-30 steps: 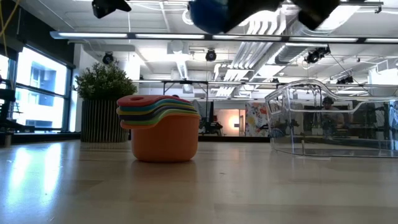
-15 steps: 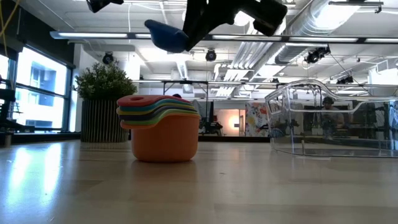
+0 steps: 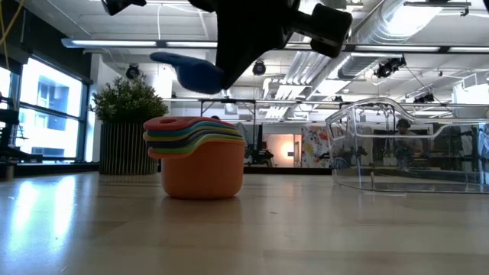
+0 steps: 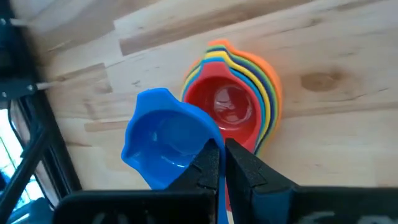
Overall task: Nest measuring cups in basket
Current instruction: Stack the blue measuring cup on top of the pink measuring cup
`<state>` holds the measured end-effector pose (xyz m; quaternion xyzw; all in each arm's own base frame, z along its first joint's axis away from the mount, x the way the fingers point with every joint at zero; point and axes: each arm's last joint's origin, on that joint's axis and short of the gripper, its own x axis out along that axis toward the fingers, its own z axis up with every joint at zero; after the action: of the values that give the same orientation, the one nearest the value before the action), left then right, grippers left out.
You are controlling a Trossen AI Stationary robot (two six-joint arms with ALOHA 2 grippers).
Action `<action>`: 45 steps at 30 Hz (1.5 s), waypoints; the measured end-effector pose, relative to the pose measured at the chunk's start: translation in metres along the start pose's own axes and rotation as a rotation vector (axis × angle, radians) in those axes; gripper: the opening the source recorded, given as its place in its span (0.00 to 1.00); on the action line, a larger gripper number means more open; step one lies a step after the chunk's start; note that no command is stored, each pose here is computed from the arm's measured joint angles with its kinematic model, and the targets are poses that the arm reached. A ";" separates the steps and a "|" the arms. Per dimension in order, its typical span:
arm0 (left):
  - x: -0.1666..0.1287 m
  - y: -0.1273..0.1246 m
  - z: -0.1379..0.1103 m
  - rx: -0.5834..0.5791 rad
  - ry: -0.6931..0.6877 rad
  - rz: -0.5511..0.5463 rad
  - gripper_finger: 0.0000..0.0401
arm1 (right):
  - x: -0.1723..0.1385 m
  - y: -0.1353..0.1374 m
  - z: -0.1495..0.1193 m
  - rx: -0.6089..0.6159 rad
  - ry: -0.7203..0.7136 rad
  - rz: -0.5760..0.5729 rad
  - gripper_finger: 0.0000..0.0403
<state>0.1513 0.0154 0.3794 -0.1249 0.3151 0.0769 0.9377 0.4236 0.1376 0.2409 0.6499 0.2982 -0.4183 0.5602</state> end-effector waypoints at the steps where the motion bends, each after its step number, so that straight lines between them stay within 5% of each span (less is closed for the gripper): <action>1: 0.000 0.000 0.000 0.000 0.003 0.001 0.28 | 0.002 0.000 -0.001 0.004 0.004 -0.004 0.00; 39: 0.000 0.001 -0.003 0.018 0.032 0.011 0.28 | 0.032 -0.006 0.000 0.029 0.031 -0.093 0.00; 45: 0.000 0.001 -0.003 0.018 0.032 0.011 0.28 | 0.032 -0.006 0.000 0.003 0.038 -0.094 0.09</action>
<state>0.1496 0.0154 0.3768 -0.1160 0.3314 0.0771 0.9331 0.4336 0.1362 0.2102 0.6439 0.3383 -0.4322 0.5330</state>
